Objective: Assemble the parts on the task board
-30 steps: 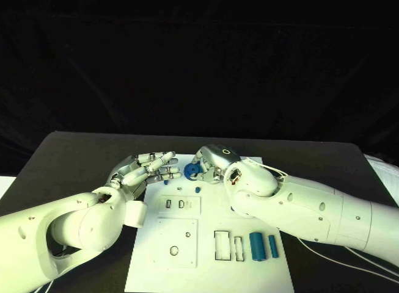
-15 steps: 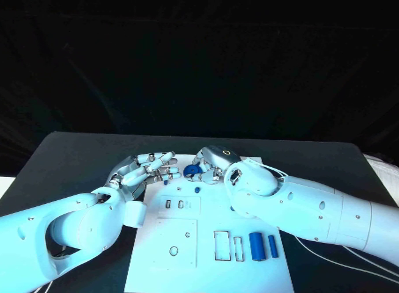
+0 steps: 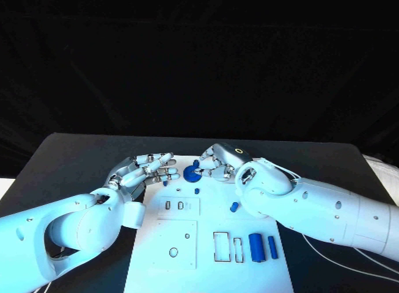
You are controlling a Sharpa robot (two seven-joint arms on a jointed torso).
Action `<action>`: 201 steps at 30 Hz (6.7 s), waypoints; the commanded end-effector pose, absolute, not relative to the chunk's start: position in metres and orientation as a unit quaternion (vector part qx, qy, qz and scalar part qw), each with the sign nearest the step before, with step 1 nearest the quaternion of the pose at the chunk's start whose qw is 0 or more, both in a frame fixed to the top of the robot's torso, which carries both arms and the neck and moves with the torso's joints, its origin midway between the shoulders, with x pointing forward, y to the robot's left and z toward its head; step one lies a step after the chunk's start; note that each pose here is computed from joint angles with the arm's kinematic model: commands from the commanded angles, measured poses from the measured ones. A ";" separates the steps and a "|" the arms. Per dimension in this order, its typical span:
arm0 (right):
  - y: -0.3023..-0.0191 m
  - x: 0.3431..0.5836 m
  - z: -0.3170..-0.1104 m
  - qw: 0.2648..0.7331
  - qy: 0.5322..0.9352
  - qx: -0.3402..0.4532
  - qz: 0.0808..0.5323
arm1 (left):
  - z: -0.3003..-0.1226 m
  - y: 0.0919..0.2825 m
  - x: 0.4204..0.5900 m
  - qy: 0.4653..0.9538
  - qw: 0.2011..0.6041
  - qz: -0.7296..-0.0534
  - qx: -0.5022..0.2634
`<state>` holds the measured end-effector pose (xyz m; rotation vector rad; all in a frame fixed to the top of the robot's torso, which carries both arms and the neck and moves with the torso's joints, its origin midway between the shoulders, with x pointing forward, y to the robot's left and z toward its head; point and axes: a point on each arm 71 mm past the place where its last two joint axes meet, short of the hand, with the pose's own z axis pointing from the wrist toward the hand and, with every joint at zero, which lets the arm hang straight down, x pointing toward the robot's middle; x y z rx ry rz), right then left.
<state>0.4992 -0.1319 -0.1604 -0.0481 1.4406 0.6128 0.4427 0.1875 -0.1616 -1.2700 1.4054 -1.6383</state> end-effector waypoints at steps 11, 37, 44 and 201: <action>-0.221 0.481 -0.142 0.666 0.631 0.026 0.397 | -0.163 0.196 0.448 0.528 0.317 -0.622 -0.483; -0.304 0.498 -0.202 0.642 0.692 0.096 0.315 | -0.169 0.216 0.462 0.519 0.340 -0.611 -0.492; -0.296 0.502 -0.206 0.639 0.695 0.091 0.317 | -0.169 0.214 0.462 0.520 0.338 -0.612 -0.491; -0.076 0.446 -0.226 0.596 0.733 -0.059 0.323 | -0.168 0.212 0.459 0.524 0.332 -0.612 -0.491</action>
